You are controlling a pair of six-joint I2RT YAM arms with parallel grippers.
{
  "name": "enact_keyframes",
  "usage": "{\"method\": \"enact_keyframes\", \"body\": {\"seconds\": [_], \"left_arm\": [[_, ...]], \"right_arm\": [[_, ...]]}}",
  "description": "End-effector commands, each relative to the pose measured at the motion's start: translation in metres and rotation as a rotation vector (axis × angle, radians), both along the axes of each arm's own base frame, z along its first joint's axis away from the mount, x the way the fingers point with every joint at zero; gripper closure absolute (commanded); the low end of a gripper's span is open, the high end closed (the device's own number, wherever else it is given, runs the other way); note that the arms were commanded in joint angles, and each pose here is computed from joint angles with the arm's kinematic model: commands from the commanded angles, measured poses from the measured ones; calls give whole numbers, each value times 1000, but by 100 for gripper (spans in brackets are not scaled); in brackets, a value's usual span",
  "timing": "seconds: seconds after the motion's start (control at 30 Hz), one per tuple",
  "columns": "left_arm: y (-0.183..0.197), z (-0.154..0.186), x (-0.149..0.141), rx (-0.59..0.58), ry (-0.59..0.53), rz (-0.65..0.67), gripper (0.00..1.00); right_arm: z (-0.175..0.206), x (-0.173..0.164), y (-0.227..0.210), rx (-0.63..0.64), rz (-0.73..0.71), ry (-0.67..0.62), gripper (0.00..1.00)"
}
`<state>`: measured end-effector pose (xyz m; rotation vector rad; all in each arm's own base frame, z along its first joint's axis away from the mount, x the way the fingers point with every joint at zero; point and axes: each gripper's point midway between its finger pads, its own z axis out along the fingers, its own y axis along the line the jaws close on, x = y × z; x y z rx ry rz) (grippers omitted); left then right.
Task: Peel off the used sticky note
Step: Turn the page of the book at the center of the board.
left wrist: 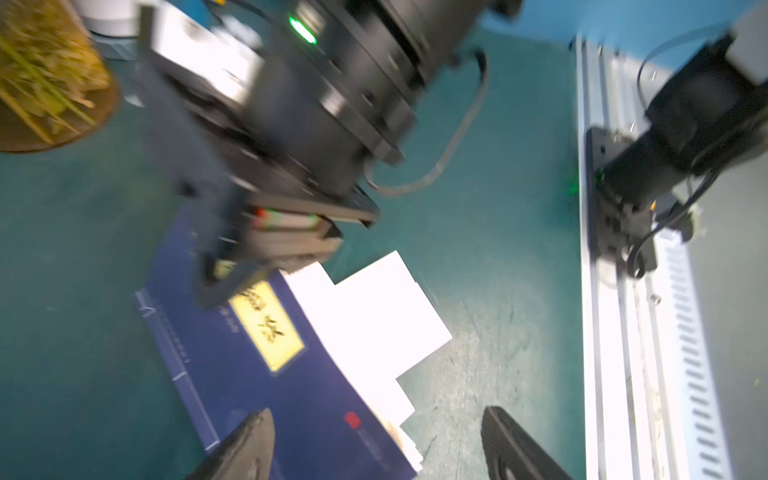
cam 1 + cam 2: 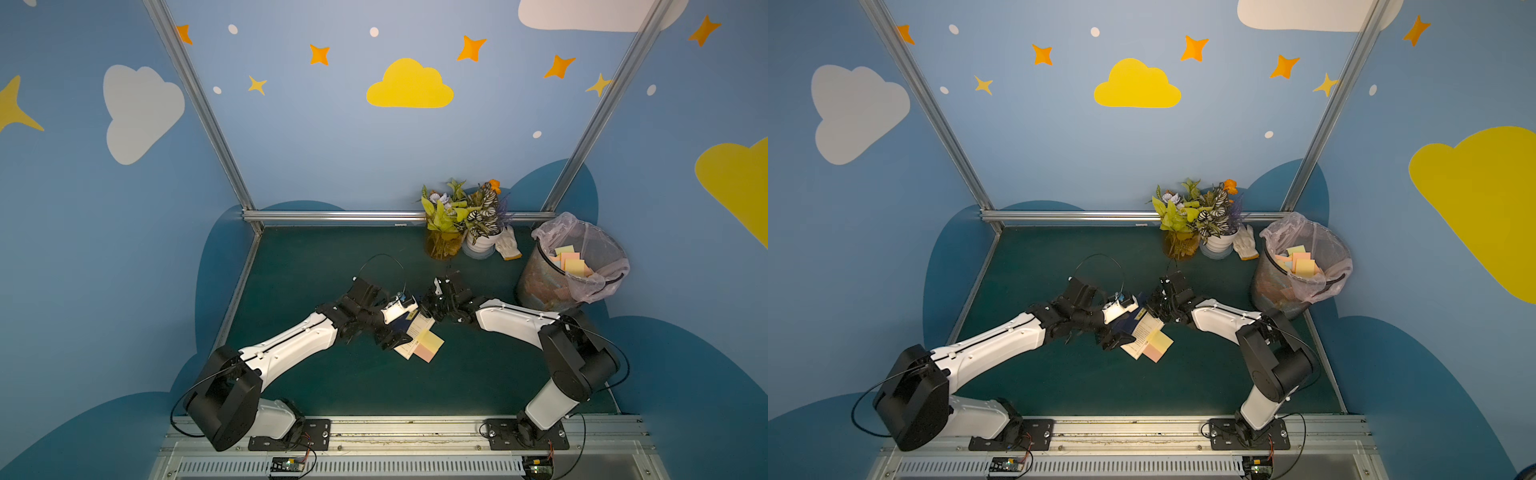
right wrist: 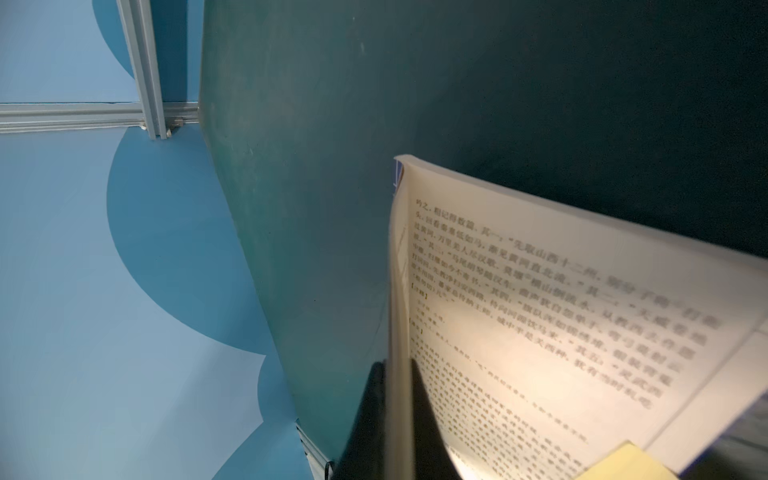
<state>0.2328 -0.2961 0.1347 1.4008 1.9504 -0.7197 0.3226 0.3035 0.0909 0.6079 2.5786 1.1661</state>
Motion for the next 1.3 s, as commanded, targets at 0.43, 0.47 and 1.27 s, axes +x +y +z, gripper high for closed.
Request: {"method": "enact_keyframes", "body": {"seconds": [0.43,0.47,1.27], "left_arm": [[-6,-43,15,234,-295,42,12],[-6,-45,15,243,-293,42,12],[23,-40,36,56,69,259,97]], "right_arm": [[7,2,9,40,-8,18,98],[7,2,9,41,-9,19,98],[30,-6,-2,-32,129,-56,38]]}}
